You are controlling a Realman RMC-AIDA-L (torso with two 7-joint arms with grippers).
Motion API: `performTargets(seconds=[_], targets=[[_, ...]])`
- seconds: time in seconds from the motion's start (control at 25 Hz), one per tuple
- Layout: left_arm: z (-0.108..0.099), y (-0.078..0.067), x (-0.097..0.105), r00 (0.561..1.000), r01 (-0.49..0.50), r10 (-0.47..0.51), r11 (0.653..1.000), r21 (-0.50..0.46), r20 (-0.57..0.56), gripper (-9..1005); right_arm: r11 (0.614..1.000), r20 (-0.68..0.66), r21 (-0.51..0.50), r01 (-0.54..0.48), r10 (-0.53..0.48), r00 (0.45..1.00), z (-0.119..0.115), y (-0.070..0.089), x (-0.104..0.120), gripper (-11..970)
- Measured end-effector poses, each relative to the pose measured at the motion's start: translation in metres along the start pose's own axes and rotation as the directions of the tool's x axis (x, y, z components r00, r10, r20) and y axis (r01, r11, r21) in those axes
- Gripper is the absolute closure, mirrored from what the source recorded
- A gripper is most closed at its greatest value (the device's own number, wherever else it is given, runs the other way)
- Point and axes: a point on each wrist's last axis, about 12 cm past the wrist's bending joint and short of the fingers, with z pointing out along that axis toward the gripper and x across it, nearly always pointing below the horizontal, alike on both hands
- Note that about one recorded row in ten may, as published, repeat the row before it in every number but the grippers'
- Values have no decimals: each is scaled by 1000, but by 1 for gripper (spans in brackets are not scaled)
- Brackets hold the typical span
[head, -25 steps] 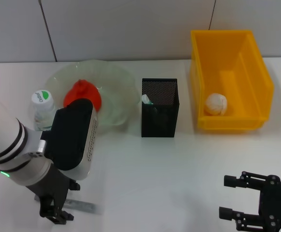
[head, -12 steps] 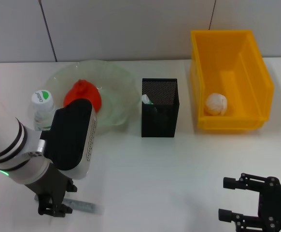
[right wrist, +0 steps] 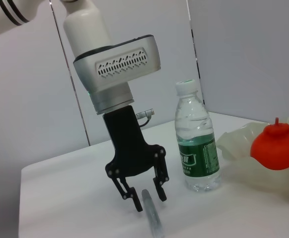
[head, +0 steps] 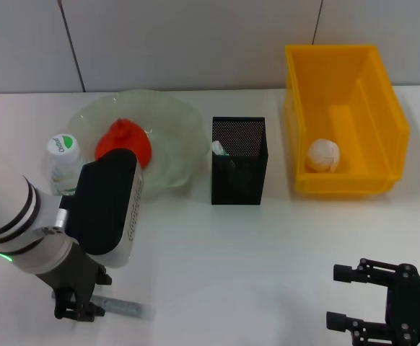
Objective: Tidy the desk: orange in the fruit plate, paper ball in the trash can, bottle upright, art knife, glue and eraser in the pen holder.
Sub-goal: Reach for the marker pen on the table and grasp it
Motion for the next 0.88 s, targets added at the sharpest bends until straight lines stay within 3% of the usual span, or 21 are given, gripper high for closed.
performTargets(seconds=[0.88], targets=[[7, 1, 1, 1000, -4, 5, 1000, 12, -17, 600, 1000, 3, -4, -4, 4, 1000, 1, 0, 0, 222]])
